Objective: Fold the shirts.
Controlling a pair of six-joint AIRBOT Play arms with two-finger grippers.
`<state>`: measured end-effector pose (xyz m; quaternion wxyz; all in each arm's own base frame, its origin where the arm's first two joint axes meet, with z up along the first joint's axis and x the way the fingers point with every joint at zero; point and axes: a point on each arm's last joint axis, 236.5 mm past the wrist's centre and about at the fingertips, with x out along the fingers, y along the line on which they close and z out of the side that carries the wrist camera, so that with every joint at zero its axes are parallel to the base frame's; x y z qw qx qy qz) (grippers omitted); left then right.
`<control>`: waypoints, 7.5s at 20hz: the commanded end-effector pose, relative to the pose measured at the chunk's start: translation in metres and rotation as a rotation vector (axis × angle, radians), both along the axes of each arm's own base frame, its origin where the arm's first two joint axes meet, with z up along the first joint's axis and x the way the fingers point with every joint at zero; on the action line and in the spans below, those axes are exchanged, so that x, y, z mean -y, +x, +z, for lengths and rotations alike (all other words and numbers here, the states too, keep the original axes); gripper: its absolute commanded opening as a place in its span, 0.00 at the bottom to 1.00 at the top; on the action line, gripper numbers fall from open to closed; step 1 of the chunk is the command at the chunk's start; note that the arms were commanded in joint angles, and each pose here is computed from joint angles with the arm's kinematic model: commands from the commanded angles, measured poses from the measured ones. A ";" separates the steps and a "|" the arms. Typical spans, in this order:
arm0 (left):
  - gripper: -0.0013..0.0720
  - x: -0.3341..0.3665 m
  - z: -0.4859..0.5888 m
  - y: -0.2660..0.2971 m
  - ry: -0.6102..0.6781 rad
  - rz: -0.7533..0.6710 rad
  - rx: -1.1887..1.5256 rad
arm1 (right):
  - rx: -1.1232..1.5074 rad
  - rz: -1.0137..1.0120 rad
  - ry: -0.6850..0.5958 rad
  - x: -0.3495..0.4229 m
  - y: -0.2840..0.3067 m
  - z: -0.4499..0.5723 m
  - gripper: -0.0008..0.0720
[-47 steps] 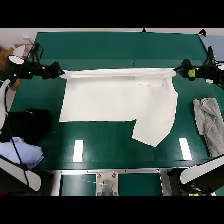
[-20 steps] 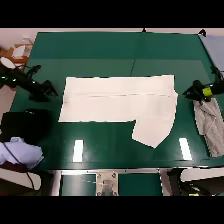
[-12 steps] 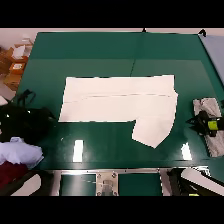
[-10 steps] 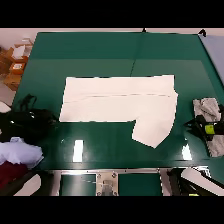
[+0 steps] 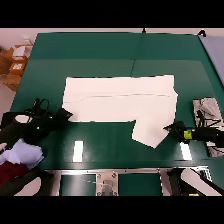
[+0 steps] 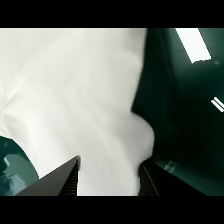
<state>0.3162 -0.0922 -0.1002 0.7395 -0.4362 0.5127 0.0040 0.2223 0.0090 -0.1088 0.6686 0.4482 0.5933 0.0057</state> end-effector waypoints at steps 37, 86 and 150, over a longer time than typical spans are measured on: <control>0.05 0.001 0.058 0.199 0.140 -0.361 0.088 | 0.190 -0.100 -0.046 0.025 0.268 0.083 0.03; 0.05 0.371 -0.004 0.138 -0.088 -0.744 0.244 | 0.519 0.730 0.095 -0.087 0.218 0.288 0.03; 0.05 -0.068 0.239 0.143 0.645 -0.715 0.132 | 0.706 0.148 0.002 -0.030 0.289 0.343 0.03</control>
